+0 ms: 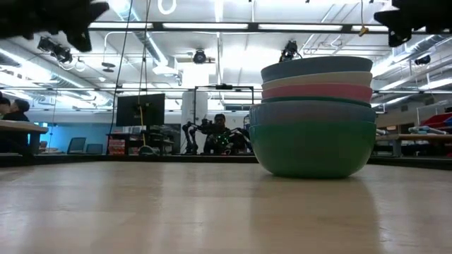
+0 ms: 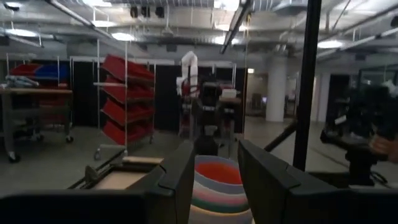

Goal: Nest bowls inside each other
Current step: Return to Home Position

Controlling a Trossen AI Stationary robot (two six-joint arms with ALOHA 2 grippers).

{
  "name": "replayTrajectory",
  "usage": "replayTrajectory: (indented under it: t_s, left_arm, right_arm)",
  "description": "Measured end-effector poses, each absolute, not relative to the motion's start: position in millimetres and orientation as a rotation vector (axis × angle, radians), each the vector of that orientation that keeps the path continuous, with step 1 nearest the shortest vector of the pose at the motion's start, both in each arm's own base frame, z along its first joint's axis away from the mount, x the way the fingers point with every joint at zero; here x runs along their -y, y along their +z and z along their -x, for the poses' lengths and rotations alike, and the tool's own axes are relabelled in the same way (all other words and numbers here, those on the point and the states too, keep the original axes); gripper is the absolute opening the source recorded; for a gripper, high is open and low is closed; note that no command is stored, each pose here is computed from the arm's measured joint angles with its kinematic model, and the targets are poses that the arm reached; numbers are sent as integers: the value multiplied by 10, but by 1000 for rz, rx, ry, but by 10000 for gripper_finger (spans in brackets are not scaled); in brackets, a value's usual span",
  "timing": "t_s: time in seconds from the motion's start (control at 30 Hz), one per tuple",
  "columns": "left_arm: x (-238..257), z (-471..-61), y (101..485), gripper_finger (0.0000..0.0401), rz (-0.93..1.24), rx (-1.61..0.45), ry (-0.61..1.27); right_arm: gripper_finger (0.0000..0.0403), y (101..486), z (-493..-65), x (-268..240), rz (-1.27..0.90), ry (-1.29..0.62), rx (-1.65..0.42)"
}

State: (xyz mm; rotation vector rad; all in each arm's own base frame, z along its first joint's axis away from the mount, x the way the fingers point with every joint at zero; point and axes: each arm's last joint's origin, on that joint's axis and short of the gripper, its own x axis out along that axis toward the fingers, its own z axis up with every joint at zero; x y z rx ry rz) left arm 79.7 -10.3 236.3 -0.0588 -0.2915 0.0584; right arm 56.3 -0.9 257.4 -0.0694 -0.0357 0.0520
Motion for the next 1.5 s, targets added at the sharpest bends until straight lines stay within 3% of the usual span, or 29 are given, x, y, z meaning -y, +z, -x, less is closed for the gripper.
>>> replayTrajectory:
  t_s: [0.2, 0.57, 0.87, 1.5]
  left_arm:
    - [129, -913, 1972, 132, 73, 321, 63]
    - [119, -934, 1916, 132, 83, 262, 109]
    - [122, -947, 1865, 132, 69, 209, 111]
    - [123, -946, 1869, 132, 68, 213, 108]
  right_arm:
    - [176, 2371, -717, 20, 22, 60, 67]
    - [176, 1730, -970, 43, -23, 54, 72]
    - [176, 1691, -977, 73, -32, -48, 31]
    - [176, 1689, -977, 72, -57, -46, 32]
